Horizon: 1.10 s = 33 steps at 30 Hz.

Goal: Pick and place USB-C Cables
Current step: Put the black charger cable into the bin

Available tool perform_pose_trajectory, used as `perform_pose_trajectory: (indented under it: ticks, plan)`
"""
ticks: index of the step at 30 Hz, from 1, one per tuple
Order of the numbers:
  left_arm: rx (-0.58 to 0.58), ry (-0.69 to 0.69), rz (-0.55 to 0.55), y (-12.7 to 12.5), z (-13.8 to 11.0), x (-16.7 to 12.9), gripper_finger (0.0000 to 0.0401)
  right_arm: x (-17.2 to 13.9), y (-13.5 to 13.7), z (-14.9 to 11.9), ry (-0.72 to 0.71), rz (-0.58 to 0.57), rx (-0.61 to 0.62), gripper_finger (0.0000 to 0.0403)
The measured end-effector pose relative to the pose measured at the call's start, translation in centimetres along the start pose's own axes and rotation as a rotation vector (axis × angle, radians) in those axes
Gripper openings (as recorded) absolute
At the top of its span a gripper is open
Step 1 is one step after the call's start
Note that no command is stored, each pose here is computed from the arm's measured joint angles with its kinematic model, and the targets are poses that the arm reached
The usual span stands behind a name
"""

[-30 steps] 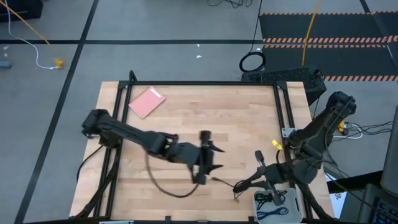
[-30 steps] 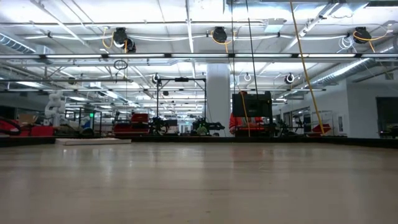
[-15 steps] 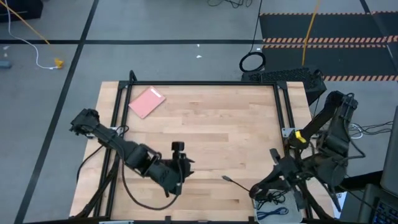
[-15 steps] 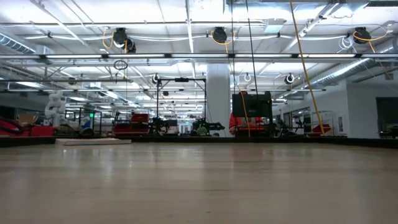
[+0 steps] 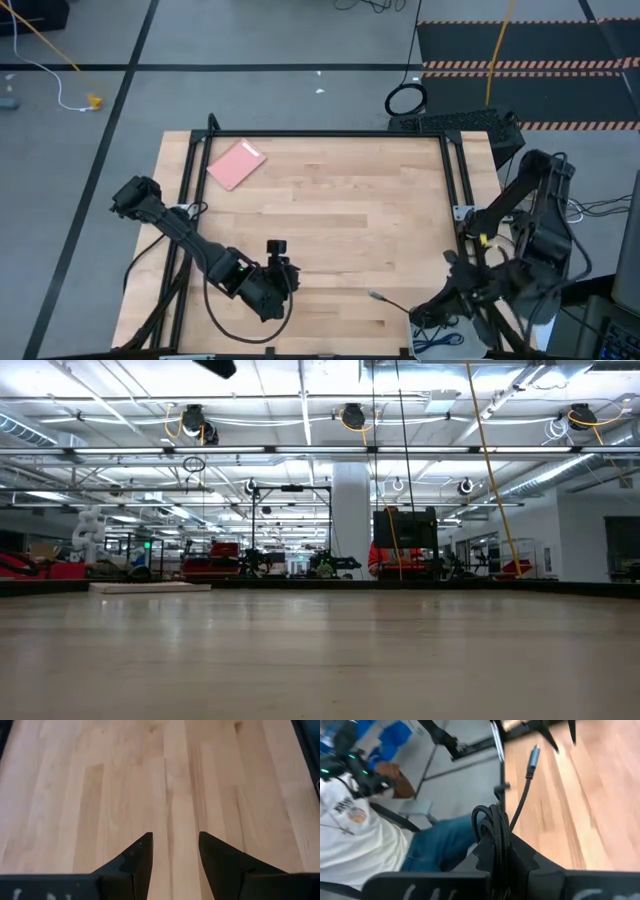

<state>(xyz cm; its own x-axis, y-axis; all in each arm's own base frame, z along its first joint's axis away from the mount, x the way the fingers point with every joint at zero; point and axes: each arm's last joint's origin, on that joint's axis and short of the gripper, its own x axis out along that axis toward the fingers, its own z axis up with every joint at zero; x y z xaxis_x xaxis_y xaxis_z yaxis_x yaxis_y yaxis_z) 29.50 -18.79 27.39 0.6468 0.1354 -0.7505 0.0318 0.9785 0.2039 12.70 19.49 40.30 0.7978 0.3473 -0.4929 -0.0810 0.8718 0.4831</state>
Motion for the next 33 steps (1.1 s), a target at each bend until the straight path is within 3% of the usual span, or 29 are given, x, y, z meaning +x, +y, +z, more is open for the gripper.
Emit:
perform_pose_trajectory:
  ticks: [16,33]
  plan:
    - [-0.039,-0.107,-0.039,-0.4,1.0,0.1,0.0161,3.8,2.2,-5.5,0.161,-0.129,0.047,0.0012]
    - [-0.018,-0.156,-0.053,-0.6,1.5,0.0,0.0161,5.5,1.7,-8.9,0.259,-0.337,-0.016,0.0012]
